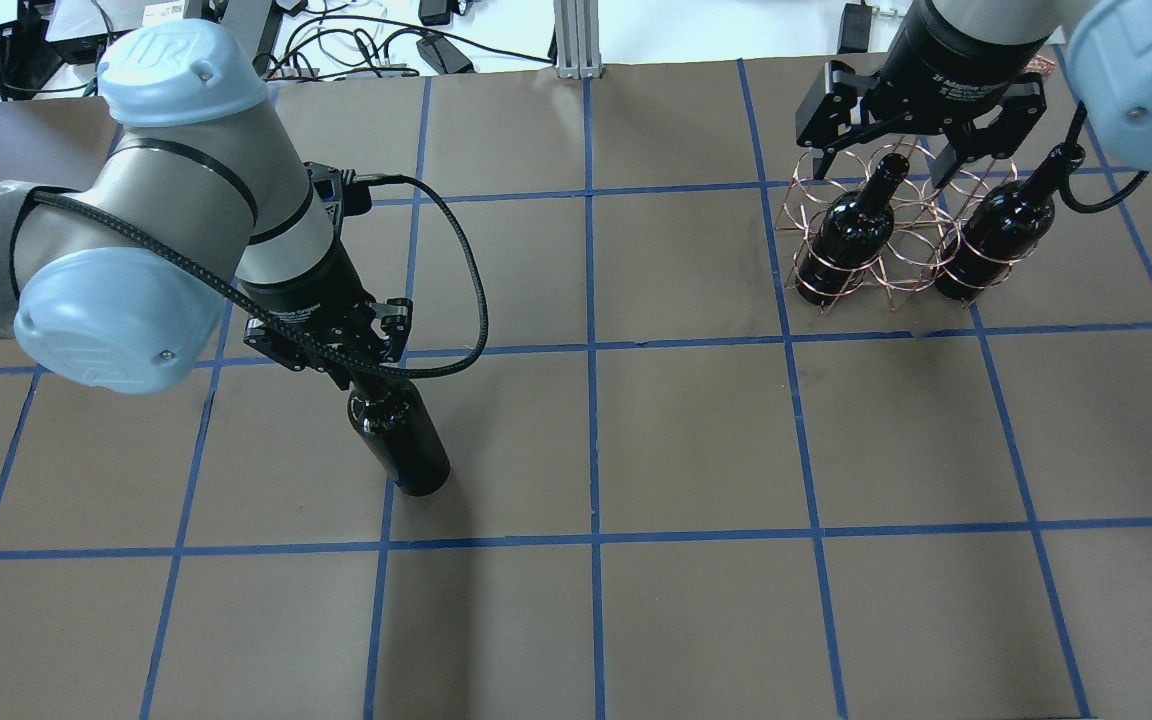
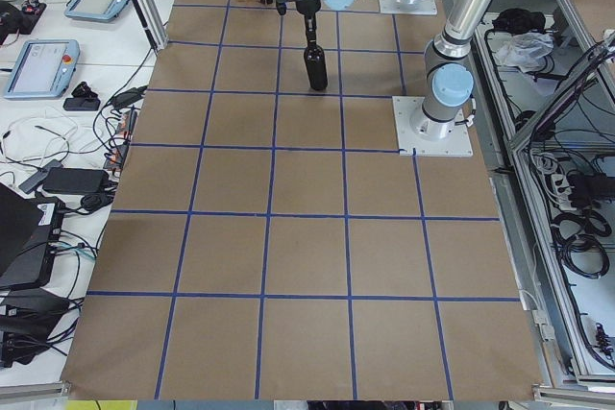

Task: Place wine into wine basket
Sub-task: 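Open the left gripper and raise it away from the upright bottle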

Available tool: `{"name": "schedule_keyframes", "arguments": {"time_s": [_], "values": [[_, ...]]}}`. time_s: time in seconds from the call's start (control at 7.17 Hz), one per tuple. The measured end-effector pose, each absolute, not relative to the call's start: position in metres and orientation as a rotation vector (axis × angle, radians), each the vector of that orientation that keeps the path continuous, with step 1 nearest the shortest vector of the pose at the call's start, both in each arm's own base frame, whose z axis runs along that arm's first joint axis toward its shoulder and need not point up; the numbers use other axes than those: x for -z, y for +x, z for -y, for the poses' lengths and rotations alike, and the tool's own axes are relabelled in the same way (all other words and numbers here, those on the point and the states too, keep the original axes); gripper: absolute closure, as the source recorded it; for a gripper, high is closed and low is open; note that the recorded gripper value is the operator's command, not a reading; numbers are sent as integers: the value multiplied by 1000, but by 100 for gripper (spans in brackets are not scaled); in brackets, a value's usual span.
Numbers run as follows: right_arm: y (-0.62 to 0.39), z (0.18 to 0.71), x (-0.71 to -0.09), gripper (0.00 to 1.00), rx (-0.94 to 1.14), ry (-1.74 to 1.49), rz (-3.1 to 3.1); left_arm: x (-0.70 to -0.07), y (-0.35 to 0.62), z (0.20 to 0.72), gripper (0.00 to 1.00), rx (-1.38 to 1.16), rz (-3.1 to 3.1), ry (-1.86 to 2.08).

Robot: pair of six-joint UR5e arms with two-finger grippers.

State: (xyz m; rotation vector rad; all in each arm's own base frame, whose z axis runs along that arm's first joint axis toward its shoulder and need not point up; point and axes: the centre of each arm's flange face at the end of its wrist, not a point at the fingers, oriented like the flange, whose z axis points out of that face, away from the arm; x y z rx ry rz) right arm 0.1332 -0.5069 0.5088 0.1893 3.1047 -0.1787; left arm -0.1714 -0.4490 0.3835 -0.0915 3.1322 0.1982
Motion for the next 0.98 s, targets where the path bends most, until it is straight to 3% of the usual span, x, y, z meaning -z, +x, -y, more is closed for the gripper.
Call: {"name": "schedule_keyframes", "arguments": {"time_s": [0.56, 0.98], "values": [[133, 509, -508, 0, 186, 196, -3102, -407, -170, 446, 0, -235, -3125, -109], [159, 505, -518, 0, 222, 196, -3036, -489, -144, 471, 0, -109, -3134, -127]]}}
